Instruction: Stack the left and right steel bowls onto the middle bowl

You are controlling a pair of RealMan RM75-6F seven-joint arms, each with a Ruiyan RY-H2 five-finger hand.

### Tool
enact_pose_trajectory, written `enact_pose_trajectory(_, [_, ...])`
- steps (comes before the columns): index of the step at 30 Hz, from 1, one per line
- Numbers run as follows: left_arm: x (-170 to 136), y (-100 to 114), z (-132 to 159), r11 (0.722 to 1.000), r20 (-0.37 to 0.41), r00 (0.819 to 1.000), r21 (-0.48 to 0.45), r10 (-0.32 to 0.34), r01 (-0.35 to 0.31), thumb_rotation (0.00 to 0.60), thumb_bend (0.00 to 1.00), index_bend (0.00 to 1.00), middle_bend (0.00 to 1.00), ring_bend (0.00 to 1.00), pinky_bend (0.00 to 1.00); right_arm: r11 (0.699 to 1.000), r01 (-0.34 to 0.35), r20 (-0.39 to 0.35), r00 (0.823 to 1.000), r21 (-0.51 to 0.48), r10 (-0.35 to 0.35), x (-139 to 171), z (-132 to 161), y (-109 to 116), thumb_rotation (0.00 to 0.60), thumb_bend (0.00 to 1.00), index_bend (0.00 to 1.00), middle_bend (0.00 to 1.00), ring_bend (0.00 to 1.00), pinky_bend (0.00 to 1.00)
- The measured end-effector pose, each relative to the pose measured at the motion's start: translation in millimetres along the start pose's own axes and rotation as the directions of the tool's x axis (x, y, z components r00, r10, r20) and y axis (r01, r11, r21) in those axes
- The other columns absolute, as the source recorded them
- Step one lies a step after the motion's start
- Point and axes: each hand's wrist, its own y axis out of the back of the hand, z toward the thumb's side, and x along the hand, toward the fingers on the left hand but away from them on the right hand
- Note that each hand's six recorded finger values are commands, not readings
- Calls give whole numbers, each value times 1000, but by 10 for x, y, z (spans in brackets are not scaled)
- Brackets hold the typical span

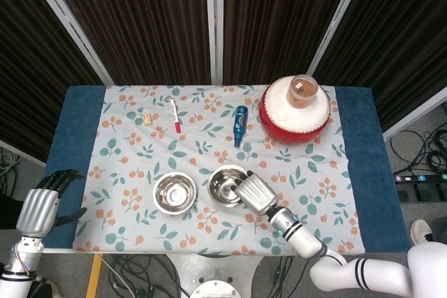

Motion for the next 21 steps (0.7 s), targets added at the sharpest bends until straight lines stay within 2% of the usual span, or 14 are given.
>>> enact_pose_trajectory(7, [13,-4,27,1000,10,1000,2,0,0,600,120,341,358,251,320,1000,19,0,1000,-8,-19,64,-37,215,600,90,141,178,24,62])
enact_pose_trajectory(11, [17,-24,42,1000,11,1000,7,-9,9,600,120,341,357,251,321,999,51,8,999,-8,-50,112,-67,379,600,87,141,181,24,68])
enact_pose_trajectory(15, [14,-82,82,999,22,999,15,-36,36,600,120,341,358,251,328,995,96,47,994,-5,-95,212,-184,573,600,82,140,181,24,70])
enact_pose_trajectory(18, [20,-161,184,997,62,995,34,-73,71,600,122,341,357,251,336,991,130,96,987,-8,-129,322,-337,718,600,75,140,180,26,74])
enact_pose_trajectory(21, [40,-278,367,990,138,982,83,-128,117,600,127,341,357,251,342,985,173,152,974,-23,-168,451,-512,883,600,75,140,181,29,79])
